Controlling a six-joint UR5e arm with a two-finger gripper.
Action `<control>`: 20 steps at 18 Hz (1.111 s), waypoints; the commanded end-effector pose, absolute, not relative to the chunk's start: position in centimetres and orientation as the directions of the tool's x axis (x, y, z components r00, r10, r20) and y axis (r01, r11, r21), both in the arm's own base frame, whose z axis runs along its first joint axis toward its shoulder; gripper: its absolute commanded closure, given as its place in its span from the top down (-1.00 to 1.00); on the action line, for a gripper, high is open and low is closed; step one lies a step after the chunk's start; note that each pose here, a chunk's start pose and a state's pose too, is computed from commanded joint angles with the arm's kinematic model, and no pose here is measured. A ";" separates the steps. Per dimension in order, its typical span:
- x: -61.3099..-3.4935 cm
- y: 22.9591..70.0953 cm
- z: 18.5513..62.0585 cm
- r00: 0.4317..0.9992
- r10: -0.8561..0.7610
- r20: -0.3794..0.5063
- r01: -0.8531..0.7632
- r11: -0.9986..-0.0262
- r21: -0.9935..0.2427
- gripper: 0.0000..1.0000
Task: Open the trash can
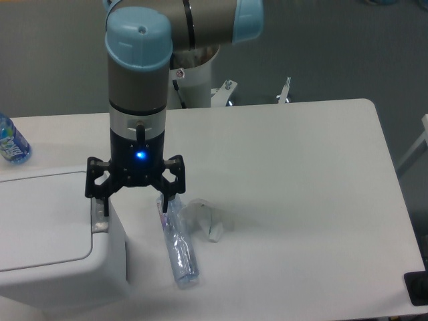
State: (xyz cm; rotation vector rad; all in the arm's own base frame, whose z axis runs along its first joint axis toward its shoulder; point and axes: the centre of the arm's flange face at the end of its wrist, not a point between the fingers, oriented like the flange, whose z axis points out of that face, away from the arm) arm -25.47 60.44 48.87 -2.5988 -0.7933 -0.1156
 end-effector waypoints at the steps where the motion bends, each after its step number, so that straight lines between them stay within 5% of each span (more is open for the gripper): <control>1: -25.5 60.4 48.9 0.834 0.516 0.197 0.550 -0.750 -0.368 1.00; 20: -25.6 60.6 48.5 0.833 0.517 0.198 0.552 -0.751 -0.362 1.00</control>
